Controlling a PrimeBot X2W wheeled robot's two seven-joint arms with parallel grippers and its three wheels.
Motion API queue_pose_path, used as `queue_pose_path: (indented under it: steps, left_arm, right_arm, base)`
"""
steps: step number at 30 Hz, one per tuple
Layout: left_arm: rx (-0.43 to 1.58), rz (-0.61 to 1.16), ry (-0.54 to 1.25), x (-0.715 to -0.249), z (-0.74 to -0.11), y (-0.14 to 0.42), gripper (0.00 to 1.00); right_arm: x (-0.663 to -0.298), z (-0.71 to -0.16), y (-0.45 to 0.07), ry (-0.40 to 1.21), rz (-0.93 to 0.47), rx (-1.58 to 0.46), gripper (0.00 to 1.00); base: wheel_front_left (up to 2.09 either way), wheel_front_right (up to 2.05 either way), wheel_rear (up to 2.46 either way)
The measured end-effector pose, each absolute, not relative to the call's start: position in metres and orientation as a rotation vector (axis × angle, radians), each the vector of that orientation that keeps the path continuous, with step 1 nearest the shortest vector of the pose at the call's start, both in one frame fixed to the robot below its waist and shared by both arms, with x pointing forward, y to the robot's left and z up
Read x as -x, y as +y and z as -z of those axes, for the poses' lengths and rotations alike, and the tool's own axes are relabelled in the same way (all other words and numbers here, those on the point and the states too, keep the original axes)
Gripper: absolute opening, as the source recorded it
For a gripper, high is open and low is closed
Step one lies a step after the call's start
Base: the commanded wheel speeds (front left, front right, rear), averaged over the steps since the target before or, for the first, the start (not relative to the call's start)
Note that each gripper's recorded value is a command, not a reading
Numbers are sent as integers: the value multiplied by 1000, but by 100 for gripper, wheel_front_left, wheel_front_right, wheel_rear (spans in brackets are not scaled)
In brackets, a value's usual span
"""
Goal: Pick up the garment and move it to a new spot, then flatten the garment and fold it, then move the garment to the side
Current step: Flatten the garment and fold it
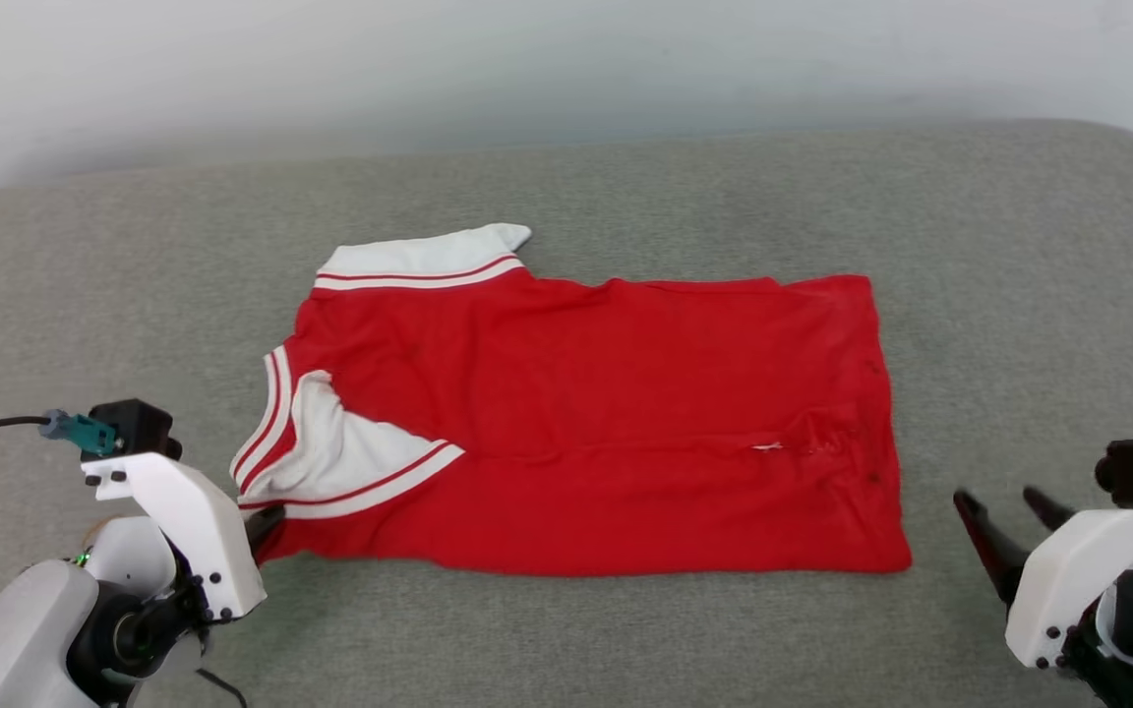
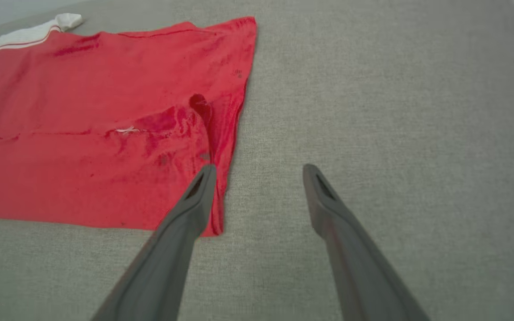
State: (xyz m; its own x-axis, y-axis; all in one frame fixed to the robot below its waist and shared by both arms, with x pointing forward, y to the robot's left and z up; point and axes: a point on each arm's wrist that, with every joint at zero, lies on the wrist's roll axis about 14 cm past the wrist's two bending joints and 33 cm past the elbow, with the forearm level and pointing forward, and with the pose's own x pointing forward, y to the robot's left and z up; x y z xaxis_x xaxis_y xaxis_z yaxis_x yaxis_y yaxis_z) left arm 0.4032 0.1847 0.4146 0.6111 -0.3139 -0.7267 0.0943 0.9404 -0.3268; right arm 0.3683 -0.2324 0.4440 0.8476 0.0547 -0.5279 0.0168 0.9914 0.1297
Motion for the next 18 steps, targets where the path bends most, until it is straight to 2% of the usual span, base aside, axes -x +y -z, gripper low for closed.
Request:
queue_pose_path:
  steps: [6, 18]
  left_arm:
    - [265, 242, 832, -403, -427, 185, 0]
    - [265, 244, 838, -412, -418, 182, 0]
  right_arm:
    - [-364, -413, -213, 812, -99, -142, 100]
    - [-380, -364, -170, 1039, -214, -155, 100]
  base:
    - [0, 0, 0]
    - [0, 0, 0]
